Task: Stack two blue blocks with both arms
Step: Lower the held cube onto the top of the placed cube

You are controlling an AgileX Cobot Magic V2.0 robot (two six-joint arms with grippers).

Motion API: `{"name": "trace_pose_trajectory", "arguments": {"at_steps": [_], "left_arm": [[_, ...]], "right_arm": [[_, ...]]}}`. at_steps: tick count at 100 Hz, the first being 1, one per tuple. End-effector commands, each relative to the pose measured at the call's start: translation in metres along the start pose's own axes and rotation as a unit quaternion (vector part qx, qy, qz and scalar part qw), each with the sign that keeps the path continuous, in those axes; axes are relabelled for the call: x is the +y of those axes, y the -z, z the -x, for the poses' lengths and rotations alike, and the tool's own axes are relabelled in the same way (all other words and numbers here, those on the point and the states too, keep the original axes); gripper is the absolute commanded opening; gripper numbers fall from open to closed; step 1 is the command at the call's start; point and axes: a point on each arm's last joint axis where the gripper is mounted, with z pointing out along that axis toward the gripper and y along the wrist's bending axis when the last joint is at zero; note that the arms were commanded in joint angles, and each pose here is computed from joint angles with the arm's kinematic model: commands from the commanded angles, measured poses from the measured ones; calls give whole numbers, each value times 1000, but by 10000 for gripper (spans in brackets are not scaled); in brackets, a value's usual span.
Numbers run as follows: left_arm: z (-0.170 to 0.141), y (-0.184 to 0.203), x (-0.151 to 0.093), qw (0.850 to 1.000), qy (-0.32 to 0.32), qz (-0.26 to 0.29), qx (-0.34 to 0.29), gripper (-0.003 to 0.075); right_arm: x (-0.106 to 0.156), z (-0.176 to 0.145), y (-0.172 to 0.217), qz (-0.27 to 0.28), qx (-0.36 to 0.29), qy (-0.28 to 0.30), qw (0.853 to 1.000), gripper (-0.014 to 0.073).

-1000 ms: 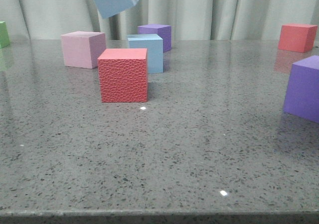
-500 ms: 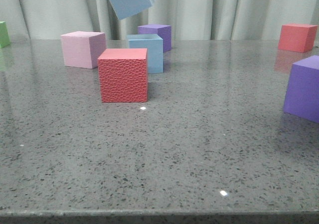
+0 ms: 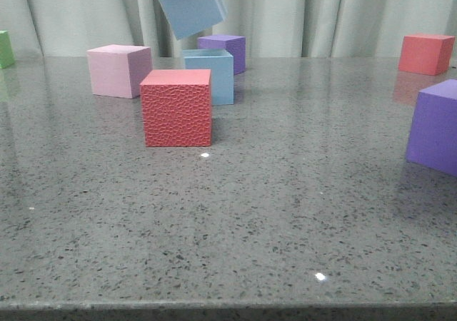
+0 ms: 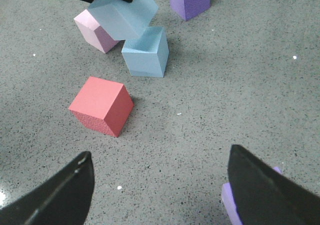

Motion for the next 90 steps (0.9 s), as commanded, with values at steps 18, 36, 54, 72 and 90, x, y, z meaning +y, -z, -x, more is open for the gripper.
{"name": "trace_pose_trajectory", "arguments": {"at_steps": [18, 36, 54, 72, 90], "left_arm": [[6, 35, -15, 997, -18, -44, -64, 318], [7, 35, -15, 997, -17, -45, -67, 440], [6, 35, -16, 997, -17, -49, -65, 488], [6, 35, -17, 997, -16, -51, -63, 490], [6, 35, -17, 996, -15, -53, -63, 489]], "right_arm": [[2, 11, 9, 9, -46, 8, 999, 556], [2, 11, 9, 9, -46, 8, 999, 556], [2, 11, 9, 9, -46, 8, 999, 556], [2, 11, 9, 9, -46, 8, 999, 556], [2, 11, 9, 9, -46, 8, 999, 556]]}}
